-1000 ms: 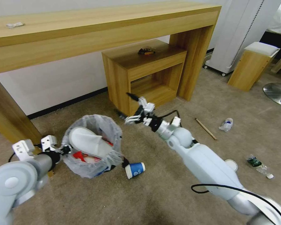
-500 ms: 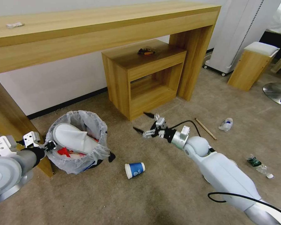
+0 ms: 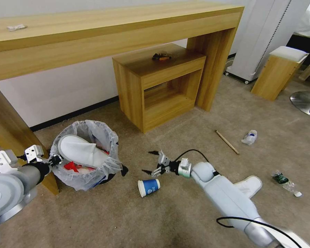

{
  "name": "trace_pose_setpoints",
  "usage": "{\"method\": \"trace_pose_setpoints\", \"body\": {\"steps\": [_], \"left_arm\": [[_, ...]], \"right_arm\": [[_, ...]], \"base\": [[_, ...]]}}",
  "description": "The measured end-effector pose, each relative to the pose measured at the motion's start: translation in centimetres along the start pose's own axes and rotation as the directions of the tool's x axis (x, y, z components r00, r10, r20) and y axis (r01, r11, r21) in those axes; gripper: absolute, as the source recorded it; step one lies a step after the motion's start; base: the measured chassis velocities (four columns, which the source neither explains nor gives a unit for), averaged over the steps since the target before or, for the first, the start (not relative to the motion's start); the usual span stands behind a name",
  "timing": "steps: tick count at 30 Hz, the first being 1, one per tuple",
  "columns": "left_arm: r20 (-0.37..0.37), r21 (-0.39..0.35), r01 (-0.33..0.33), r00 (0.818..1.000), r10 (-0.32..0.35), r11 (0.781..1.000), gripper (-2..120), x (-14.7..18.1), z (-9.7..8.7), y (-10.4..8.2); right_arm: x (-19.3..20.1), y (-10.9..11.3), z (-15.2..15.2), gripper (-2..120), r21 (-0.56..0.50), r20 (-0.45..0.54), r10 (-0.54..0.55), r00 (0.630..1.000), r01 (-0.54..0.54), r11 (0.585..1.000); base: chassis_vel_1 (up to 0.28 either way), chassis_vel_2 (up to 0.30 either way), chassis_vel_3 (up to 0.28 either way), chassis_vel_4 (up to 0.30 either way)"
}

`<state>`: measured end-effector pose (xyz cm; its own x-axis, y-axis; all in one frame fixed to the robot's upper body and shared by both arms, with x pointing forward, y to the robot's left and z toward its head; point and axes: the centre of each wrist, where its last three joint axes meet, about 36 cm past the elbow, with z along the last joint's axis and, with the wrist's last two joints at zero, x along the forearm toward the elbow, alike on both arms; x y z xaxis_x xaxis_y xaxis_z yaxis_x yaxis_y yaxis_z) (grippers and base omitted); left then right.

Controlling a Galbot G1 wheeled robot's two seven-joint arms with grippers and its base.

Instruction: Pick up the trash bin and place the garbage on the floor into it.

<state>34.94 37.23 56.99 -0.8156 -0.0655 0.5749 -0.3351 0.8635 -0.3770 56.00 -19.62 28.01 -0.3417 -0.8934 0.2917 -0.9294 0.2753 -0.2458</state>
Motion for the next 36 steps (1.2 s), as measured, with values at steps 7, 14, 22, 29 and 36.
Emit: {"method": "trace_pose_setpoints", "body": {"steps": [7, 14, 22, 29, 36], "left_arm": [[0.004, 0.007, -0.009, 1.0, 0.009, 1.0, 0, -0.1, 0.1, -0.2], [0.012, 0.009, -0.014, 1.0, 0.013, 1.0, 0, 0.3, 0.0, -0.1], [0.011, 0.01, -0.013, 1.0, 0.012, 1.0, 0, 0.3, 0.3, 0.0], [0.011, 0.009, -0.023, 1.0, 0.022, 1.0, 0, 0.3, 0.4, -0.2], [0.013, 0.006, -0.027, 1.0, 0.027, 1.0, 0, 0.6, 0.5, -0.4]], "right_arm": [[-1.0, -1.2, 1.9, 100, -0.005, -0.067, -0.166, 0.984, 0.166, 0.986], [-1.1, -2.9, 3.6, 100, -0.004, -0.196, -0.28, 0.94, 0.285, 0.959], [-0.9, -2.7, 4.5, 100, -0.015, -0.283, -0.319, 0.905, 0.328, 0.945], [-0.7, -2.3, 5.1, 100, -0.008, -0.351, -0.301, 0.887, 0.319, 0.948], [-1.3, -1.5, 5.5, 100, 0.036, -0.423, -0.185, 0.887, 0.221, 0.975]], "base": [[0.0, 0.0, 0.0, 0.0], [0.0, 0.0, 0.0, 0.0], [0.0, 0.0, 0.0, 0.0], [0.0, 0.0, 0.0, 0.0], [0.0, 0.0, 0.0, 0.0]]}}
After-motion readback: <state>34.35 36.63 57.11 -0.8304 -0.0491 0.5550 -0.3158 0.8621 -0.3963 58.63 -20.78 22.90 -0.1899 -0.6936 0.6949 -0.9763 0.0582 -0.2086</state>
